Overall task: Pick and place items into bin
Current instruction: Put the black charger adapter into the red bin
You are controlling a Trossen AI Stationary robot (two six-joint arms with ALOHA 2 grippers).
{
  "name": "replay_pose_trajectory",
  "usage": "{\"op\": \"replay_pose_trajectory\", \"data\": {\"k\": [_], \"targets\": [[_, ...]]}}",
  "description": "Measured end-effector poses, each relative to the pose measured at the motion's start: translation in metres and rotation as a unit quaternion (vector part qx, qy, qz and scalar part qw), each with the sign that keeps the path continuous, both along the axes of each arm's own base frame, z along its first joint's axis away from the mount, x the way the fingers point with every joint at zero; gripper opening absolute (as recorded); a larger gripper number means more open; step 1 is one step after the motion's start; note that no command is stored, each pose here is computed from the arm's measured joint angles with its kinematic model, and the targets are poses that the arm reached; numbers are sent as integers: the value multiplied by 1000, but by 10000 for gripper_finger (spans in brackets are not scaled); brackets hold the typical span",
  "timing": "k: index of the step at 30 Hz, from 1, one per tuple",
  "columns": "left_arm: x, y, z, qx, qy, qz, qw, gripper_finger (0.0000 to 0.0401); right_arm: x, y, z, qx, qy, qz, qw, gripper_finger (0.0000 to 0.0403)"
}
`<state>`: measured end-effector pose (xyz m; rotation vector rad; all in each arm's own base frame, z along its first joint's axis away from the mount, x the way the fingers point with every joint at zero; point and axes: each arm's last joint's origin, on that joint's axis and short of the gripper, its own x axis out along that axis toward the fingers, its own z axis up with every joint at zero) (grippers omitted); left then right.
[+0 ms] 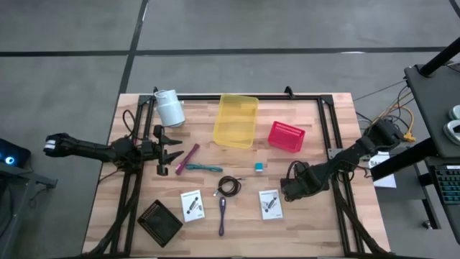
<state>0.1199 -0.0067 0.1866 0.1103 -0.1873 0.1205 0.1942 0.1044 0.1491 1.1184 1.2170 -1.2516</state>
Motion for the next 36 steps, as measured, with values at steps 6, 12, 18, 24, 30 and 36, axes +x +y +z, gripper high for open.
{"op": "replay_pose_trajectory", "data": {"k": [6, 12, 18, 24, 30, 36], "targets": [[0, 0, 0, 0, 0, 0, 1000, 153, 0, 0, 0, 3, 0, 11, 1000, 175], [0, 0, 0, 0, 0, 0, 1000, 153, 1, 1, 0, 6, -4, 18, 1000, 131], [0, 0, 0, 0, 0, 0, 1000, 153, 2, 1, 0, 9, -7, 28, 1000, 131], [0, 0, 0, 0, 0, 0, 1000, 153, 2, 1, 2, 11, -14, 35, 999, 131], [0, 0, 0, 0, 0, 0, 1000, 153, 7, 1, 7, -14, -42, 41, 998, 131], [0, 0, 0, 0, 0, 0, 1000, 153, 18, -2, 17, -44, -75, 62, 994, 131]]}}
